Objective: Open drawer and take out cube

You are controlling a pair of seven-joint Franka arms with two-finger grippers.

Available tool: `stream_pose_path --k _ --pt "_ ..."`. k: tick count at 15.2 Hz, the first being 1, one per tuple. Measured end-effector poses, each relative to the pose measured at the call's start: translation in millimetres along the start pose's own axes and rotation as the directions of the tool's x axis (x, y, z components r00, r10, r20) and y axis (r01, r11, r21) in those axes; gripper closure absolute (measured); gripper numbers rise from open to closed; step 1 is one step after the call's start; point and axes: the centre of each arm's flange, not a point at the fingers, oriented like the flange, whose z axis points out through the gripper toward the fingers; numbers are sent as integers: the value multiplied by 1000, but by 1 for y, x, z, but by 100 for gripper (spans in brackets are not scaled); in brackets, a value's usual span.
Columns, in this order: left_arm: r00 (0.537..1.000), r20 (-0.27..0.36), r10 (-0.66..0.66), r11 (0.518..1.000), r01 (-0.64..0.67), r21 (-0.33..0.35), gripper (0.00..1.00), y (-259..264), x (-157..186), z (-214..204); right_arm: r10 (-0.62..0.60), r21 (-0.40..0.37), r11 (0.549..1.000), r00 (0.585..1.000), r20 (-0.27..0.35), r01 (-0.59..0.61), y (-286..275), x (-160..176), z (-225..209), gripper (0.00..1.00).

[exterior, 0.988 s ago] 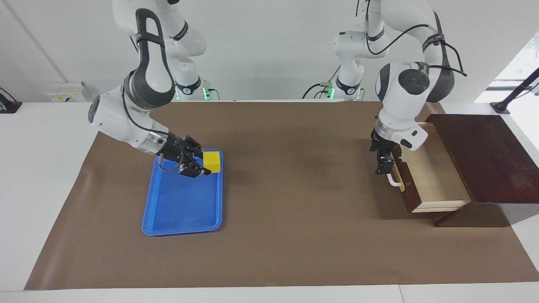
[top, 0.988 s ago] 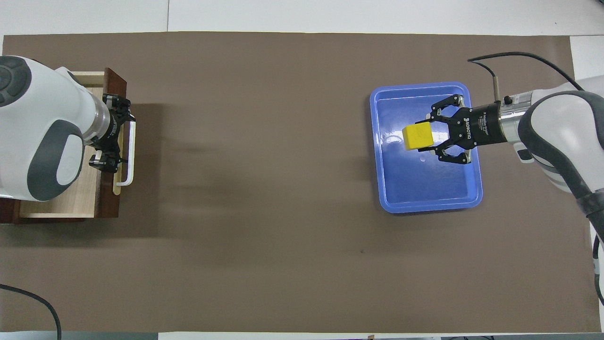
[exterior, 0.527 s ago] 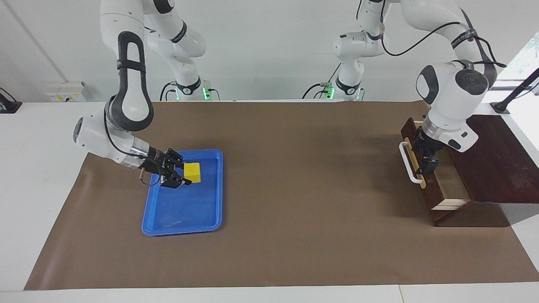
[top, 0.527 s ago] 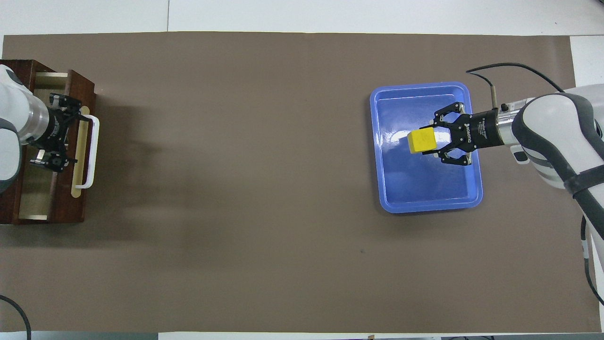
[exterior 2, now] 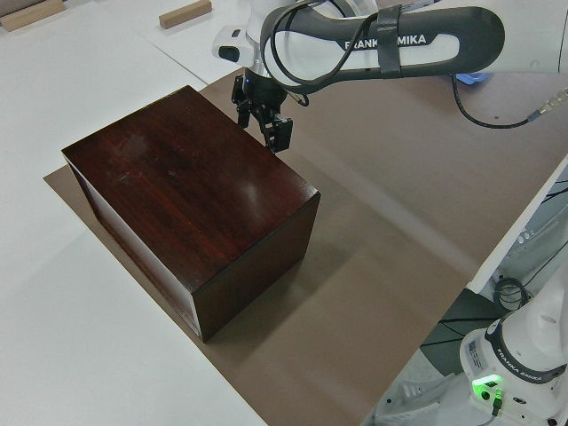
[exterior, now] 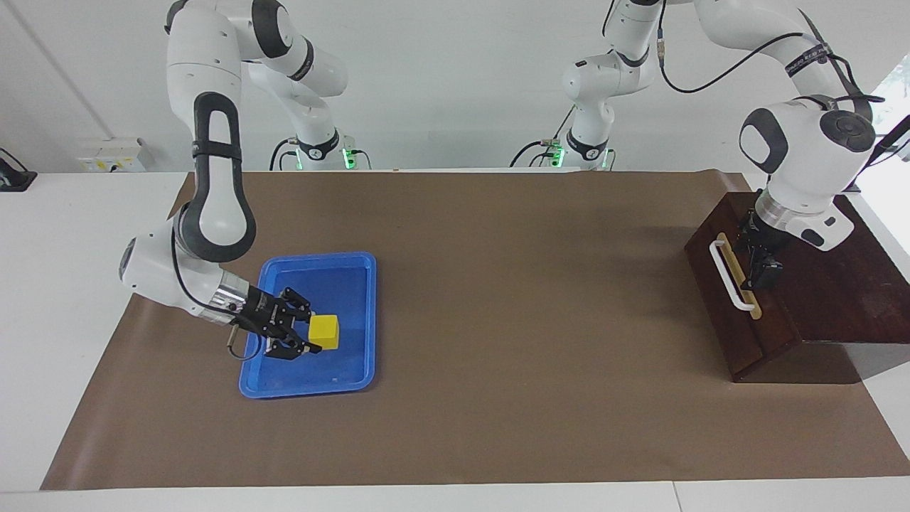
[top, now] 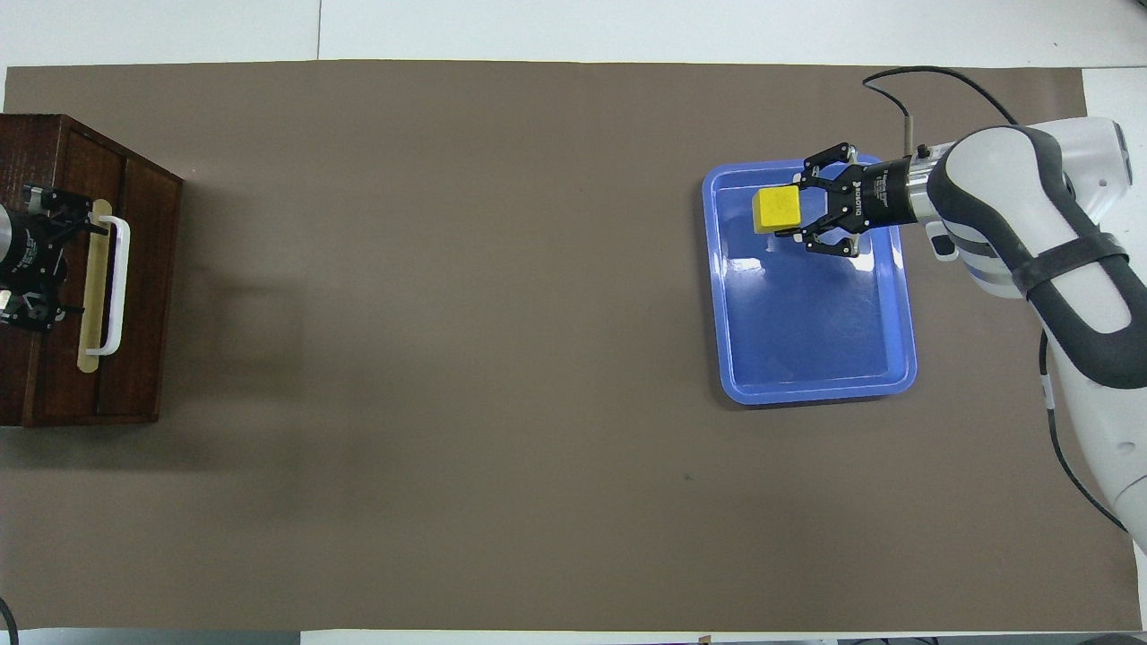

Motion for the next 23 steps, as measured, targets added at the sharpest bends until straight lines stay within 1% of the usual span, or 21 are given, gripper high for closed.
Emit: stream_pose_path --k 3,6,8,9,11,12,14,17,18,20,21,22,23 --pt "999 -6 43 999 -43 -8 0 5 -9 -7 9 14 1000 1000 -1 -9 -1 -9 23 44" --pt "993 -11 115 993 -115 -19 0 14 -47 -37 15 10 1000 1000 -11 -15 4 -7 31 44" --pt "981 8 193 981 -193 13 0 11 -78 -68 11 -1 1000 1000 -17 -11 10 -2 38 44" --pt "964 26 265 963 -266 37 0 7 -93 -88 10 -3 1000 1000 -21 -10 13 1 41 44" --pt "905 62 420 903 -424 64 0 -1 -116 -131 11 -7 1000 1000 -26 -12 17 4 45 44" --pt "871 86 485 870 -490 59 0 -5 -121 -149 10 -8 1000 1000 -24 -10 18 4 46 44" --pt "796 124 592 801 -599 23 0 -11 -123 -172 7 -8 1000 1000 -24 -7 18 4 45 44" --pt "667 157 728 679 -734 -34 0 -13 -114 -172 -18 -10 1000 1000 -23 18 21 5 45 44" --pt "629 178 756 647 -761 -59 0 -15 -109 -170 -31 -11 999 999 -23 31 22 5 44 44" --pt "572 211 792 598 -798 -80 0 -17 -108 -166 -40 -12 999 999 -23 40 25 6 43 44" --pt "541 216 813 568 -819 -85 0 -17 -111 -165 -40 -14 999 999 -24 40 26 7 43 39" --pt "498 220 839 526 -845 -92 0 -18 -114 -165 -40 -15 999 999 -24 40 27 8 43 30" --pt "455 219 863 483 -870 -100 0 -18 -116 -165 -38 -15 999 999 -24 38 27 9 43 18"
